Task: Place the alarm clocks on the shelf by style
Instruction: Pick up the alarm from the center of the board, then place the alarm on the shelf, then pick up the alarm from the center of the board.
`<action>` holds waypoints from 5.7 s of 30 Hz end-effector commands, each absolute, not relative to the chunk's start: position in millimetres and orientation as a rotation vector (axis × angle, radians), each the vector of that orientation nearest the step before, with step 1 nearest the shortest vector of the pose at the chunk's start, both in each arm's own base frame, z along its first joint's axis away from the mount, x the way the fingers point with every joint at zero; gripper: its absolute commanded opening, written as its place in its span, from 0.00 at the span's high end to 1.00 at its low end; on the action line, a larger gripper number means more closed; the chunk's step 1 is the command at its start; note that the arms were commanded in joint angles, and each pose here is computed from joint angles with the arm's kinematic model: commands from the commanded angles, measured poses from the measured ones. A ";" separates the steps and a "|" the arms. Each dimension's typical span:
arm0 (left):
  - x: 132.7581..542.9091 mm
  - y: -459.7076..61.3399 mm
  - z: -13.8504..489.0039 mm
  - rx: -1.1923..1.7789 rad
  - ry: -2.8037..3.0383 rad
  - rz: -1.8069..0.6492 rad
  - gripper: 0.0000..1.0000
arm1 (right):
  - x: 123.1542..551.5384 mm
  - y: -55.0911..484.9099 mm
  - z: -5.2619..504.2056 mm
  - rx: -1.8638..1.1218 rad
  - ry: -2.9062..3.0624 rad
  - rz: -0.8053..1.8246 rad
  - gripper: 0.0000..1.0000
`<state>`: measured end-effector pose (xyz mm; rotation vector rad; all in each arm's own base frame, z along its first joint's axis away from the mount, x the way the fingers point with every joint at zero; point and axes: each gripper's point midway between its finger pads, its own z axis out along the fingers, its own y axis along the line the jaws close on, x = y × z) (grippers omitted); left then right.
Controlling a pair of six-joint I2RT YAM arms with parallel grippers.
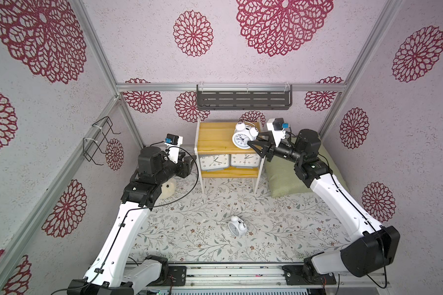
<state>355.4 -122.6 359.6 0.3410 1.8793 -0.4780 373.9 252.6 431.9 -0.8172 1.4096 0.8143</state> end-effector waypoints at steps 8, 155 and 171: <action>368.2 -131.8 339.8 0.385 1.916 -0.602 0.51 | 411.8 240.4 459.9 -0.765 1.425 0.791 0.60; 295.6 -148.9 258.2 0.404 2.046 -0.897 0.34 | 183.2 281.1 151.6 -0.902 2.023 0.836 0.45; 293.9 -153.9 256.1 0.433 2.045 -0.911 0.35 | 193.1 277.6 141.2 -0.886 2.041 0.753 0.89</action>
